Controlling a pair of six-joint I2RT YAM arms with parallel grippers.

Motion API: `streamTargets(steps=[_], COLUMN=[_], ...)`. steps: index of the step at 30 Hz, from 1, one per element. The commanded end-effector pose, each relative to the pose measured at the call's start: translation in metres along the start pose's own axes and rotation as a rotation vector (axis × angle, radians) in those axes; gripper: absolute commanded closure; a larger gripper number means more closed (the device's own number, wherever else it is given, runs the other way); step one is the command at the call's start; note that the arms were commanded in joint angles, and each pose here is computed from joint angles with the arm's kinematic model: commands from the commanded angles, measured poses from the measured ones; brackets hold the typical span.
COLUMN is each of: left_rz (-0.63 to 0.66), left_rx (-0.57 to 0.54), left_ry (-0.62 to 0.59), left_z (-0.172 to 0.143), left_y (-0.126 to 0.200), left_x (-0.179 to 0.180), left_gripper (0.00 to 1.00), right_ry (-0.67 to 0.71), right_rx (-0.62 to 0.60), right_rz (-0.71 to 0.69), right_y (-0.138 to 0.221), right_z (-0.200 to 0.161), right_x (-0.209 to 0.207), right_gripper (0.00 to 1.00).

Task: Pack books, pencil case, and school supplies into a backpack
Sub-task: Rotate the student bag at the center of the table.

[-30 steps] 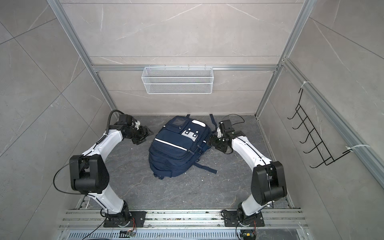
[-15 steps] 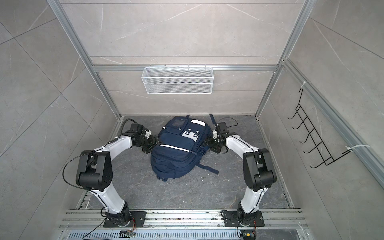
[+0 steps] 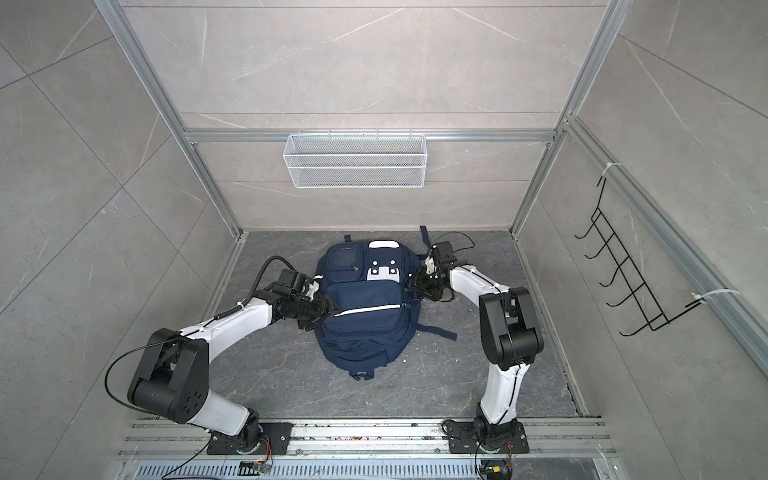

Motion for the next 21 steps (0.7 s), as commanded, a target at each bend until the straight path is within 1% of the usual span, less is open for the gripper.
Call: streamTargets(steps=[1,4,10,13,14,15,16,17,19,21], left_rz=[-0.026,0.004,0.041,0.064,0.074,0.085,0.117,0.150,0.197,0.247], left_rx=[-0.012,-0.018,-0.042,-0.075,-0.082,-0.092,-0.103,-0.114,-0.167,-0.233], left_ry=[-0.015,-0.034,-0.043,-0.046,-0.050,-0.066,-0.093,-0.130,-0.191,-0.223], left_z=[-0.005,-0.003,0.009,0.017,0.019,0.023,0.027,0.030,0.039,0.046], left_y=[0.011,0.019,0.040,0.058,0.063,0.069,0.076,0.082,0.096,0.107], left_x=[-0.011,-0.011,-0.007,-0.004,-0.003,-0.003,-0.005,-0.007,-0.013,-0.017], left_gripper=[0.31,0.29,0.20,0.20,0.19,0.14,0.04,0.01,0.01,0.01], right_ry=[0.042,0.050,0.054,0.067,0.074,0.089,0.106,0.120,0.152,0.179], right_rx=[0.014,-0.001,-0.042,-0.069,-0.082,-0.105,-0.135,-0.160,-0.216,-0.276], right_rz=[-0.011,-0.026,-0.040,-0.062,-0.069,-0.074,-0.074,-0.080,-0.105,-0.139], right_y=[-0.002,0.004,0.026,0.043,0.049,0.058,0.067,0.075,0.093,0.111], right_z=[0.004,0.005,-0.001,-0.007,-0.008,-0.010,-0.012,-0.013,-0.016,-0.020], right_x=[0.007,0.007,0.006,0.004,0.004,0.004,0.006,0.007,0.008,0.008], right_gripper=[0.34,0.34,0.34,0.31,0.29,0.25,0.16,0.01,0.00,0.00])
Point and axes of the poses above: each gripper's point midway between its finger pads, its own y axis back along the fingers, its own x axis along the line the jaws close on, z = x × y, the point moved 9 cm from there along y, back along the fingers, and after that the axes turned 11 degrees about -y, right-handed, at the moved point
